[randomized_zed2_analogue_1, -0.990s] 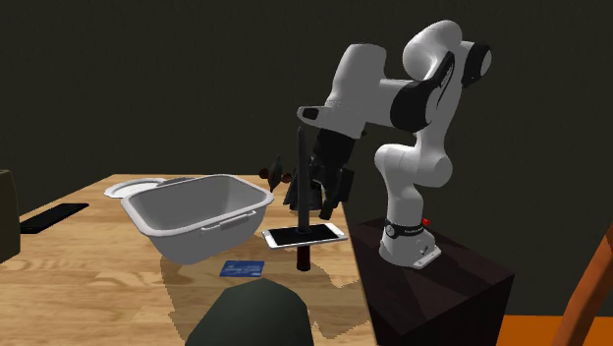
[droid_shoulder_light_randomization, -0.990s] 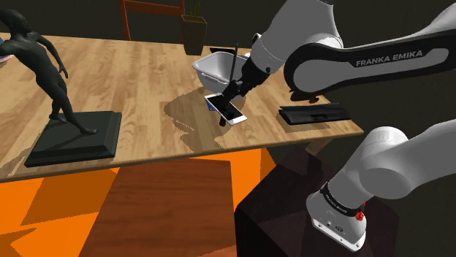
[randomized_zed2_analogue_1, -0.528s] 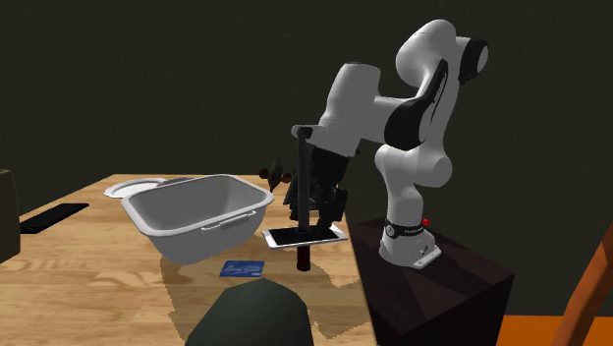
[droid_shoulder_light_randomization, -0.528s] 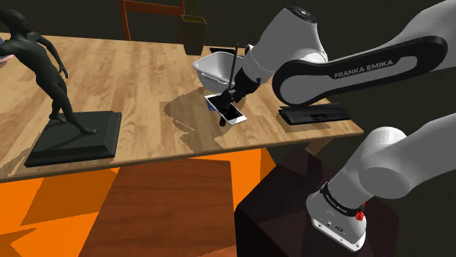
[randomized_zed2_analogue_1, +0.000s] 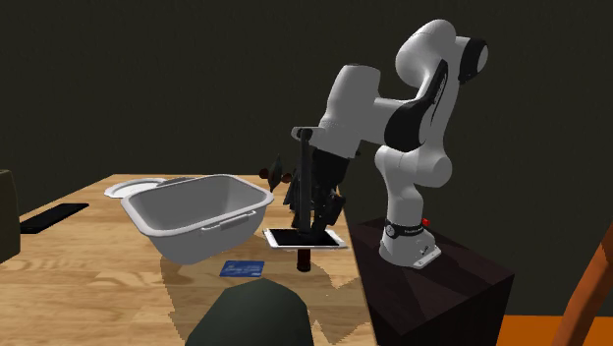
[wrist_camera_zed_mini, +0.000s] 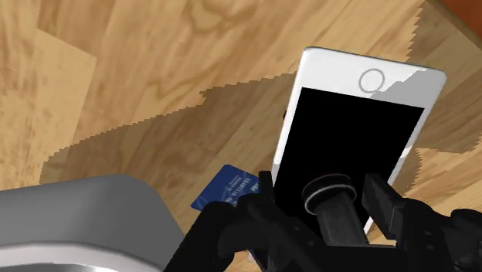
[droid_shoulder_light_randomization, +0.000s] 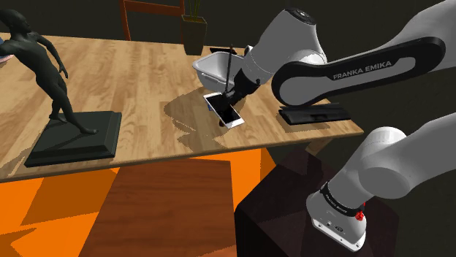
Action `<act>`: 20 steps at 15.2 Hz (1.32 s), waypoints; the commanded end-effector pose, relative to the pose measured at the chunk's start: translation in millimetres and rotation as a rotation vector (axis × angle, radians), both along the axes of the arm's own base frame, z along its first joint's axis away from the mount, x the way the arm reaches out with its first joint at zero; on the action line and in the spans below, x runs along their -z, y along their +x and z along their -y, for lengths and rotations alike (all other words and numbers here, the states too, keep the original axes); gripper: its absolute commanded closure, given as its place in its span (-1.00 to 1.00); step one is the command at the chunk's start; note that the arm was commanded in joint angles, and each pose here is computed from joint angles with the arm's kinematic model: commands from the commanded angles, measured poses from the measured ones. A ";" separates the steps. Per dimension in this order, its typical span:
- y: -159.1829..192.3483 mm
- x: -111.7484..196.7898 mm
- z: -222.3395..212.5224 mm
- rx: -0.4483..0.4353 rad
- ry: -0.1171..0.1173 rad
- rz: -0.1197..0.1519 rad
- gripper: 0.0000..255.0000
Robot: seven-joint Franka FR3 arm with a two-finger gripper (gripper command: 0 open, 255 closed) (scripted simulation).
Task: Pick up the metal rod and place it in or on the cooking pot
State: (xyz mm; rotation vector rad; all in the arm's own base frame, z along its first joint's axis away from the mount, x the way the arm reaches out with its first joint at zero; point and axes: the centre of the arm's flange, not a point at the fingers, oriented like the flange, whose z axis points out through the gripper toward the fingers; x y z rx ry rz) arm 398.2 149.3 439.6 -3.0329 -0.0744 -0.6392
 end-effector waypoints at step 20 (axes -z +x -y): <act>0.0 -58.0 -0.1 0.000 0.000 0.000 1.00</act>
